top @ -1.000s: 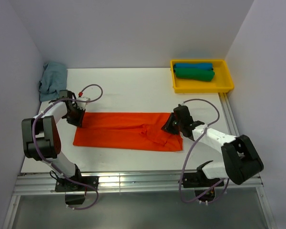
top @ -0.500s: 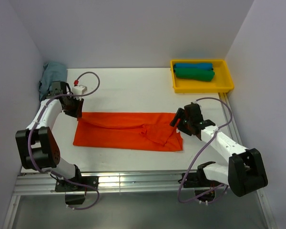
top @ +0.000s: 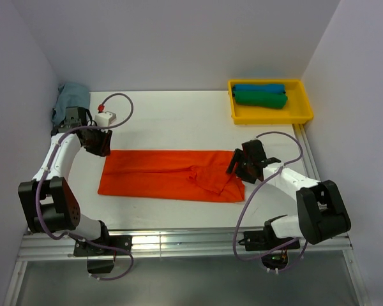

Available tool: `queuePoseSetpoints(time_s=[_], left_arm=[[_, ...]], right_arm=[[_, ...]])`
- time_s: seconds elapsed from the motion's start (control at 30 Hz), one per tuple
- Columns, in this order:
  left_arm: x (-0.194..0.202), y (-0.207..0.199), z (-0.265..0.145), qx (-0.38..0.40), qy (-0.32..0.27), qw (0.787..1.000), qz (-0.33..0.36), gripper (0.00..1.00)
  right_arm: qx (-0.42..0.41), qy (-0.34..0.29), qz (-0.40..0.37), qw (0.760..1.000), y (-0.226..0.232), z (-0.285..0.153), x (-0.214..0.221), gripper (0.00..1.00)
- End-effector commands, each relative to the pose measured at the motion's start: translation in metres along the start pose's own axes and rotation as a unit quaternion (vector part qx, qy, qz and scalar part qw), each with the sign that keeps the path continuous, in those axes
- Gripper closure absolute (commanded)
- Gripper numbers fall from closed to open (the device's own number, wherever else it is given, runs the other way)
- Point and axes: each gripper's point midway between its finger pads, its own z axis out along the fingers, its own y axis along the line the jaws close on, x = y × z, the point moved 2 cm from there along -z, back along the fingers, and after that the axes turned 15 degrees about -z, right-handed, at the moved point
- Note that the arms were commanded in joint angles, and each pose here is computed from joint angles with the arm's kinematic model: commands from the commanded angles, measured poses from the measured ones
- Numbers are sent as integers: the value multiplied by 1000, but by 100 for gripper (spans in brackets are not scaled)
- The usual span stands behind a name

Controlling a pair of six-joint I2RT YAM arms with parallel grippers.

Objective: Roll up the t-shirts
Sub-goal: Fold the tshirt

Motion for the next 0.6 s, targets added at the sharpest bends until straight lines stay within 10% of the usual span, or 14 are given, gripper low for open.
queuePoseSetpoints(time_s=[0.0,0.57], left_arm=[[3,-5,-7,8,-10,1000,13,64],[10,-10,-8,21,-9,1000,16,63]], right_arm=[[-8,-4,-5,1000,1,6,-1,24],[62,20,-36,997,2,-1,-7,76]])
